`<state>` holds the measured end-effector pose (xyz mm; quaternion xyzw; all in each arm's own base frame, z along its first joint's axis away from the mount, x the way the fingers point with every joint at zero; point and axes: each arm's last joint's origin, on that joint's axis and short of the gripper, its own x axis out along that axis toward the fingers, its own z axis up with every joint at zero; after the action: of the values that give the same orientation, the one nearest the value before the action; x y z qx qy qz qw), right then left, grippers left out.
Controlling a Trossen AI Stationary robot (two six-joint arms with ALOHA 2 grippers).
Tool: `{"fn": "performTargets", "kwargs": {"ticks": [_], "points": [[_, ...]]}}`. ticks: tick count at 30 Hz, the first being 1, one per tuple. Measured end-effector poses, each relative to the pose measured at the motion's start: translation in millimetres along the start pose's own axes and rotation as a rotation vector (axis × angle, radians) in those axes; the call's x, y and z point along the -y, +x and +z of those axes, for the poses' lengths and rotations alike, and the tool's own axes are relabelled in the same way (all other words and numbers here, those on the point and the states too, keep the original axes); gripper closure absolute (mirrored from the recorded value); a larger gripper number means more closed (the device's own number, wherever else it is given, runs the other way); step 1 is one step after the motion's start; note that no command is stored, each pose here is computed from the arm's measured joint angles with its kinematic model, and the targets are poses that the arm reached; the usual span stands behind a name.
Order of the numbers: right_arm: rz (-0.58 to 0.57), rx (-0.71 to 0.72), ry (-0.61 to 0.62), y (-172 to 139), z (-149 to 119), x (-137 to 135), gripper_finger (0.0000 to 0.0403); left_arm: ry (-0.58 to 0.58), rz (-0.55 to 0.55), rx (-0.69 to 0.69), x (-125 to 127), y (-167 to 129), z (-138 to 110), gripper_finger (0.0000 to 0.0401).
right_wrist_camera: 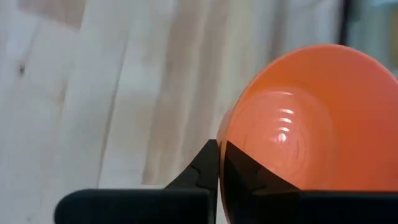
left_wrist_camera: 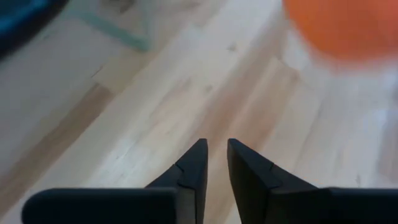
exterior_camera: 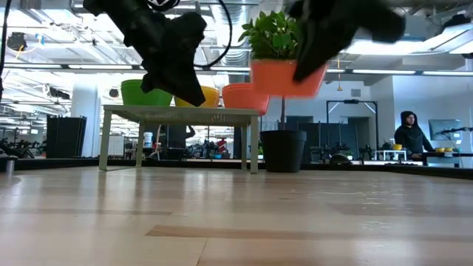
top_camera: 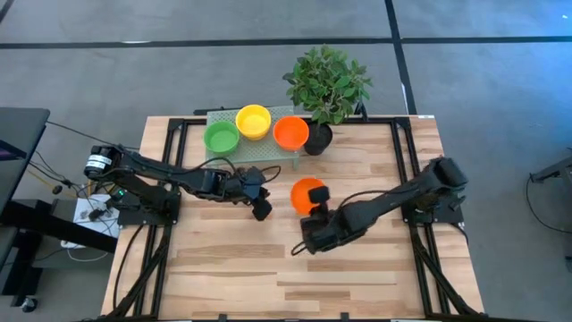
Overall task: Pick & Place Mini bowls
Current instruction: Stack the orange bowl on top of the orange bowl on the shelf
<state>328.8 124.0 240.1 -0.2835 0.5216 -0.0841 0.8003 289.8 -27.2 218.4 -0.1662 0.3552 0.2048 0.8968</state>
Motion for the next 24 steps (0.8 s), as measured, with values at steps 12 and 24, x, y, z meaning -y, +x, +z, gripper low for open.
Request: {"fn": "performTargets", "kwargs": {"ticks": [12,24], "points": [[0.019,0.209,0.289,-46.4,-14.8,86.8,0.0398,0.623,-0.220,0.112,52.6,-41.2,-4.7,0.0364],[0.022,0.245,0.205,-18.5,13.8,146.3,0.0398,0.533,-0.079,0.415,31.8,-124.9,-15.3,0.0368]]}}
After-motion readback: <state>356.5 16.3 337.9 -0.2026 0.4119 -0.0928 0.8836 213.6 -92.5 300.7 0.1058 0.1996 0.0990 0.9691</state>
